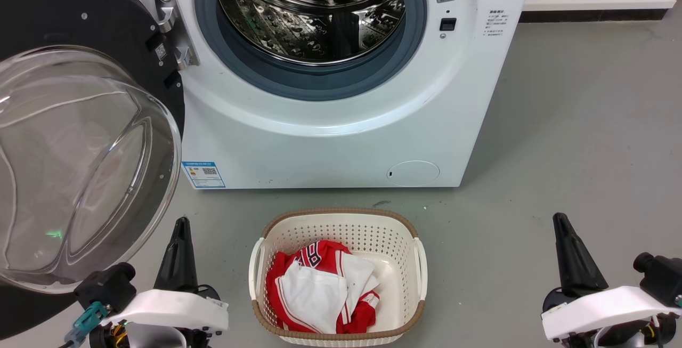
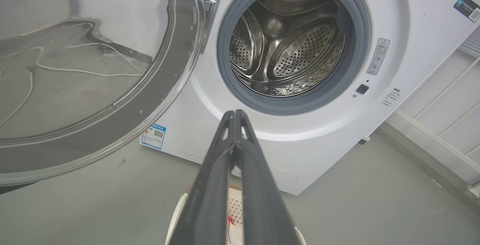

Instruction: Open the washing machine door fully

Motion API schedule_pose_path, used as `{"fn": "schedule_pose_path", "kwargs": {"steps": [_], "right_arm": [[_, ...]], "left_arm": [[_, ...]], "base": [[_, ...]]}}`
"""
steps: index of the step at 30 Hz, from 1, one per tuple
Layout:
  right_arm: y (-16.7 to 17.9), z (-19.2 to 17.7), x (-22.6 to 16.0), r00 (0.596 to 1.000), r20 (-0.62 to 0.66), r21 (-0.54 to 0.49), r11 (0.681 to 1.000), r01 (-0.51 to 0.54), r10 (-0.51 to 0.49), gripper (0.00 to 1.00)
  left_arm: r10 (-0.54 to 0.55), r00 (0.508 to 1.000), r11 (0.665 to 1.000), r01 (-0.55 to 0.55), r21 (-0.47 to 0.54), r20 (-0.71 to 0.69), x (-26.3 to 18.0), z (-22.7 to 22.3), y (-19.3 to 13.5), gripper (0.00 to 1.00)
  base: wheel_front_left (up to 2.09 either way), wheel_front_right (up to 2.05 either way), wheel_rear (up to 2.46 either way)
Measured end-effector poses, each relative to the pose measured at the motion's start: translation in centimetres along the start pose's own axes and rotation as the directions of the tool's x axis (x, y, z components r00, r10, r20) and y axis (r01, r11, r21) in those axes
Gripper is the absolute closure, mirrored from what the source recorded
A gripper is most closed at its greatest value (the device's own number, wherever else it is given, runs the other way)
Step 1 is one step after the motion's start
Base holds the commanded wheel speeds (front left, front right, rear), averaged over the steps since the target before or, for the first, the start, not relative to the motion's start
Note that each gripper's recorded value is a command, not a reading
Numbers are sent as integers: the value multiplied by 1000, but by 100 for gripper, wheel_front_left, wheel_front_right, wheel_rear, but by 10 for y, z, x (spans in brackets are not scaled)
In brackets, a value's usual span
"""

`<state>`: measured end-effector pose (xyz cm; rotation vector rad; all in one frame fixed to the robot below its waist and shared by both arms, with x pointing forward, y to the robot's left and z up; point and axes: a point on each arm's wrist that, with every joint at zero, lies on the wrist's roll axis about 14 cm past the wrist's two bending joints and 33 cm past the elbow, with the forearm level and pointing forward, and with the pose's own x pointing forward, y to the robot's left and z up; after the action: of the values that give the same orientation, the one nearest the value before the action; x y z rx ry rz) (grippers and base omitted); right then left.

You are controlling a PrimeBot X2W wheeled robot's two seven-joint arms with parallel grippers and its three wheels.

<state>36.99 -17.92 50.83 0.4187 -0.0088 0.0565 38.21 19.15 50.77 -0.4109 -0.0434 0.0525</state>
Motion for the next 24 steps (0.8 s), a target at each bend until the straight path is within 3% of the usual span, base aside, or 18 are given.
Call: {"fn": "schedule_pose_path", "kwargs": {"steps": [11, 24], "right_arm": [[-4, 0, 3, 1000, -1, 179, 984, 17, -18, 100], [-9, -1, 6, 999, -9, 358, 933, 36, -35, 100]], "left_arm": [[17, 999, 984, -23, -179, -32, 2, -4, 4, 100], [30, 997, 932, -52, -358, -65, 2, -8, 9, 100]], "base": [[0, 0, 0], [0, 0, 0]]}}
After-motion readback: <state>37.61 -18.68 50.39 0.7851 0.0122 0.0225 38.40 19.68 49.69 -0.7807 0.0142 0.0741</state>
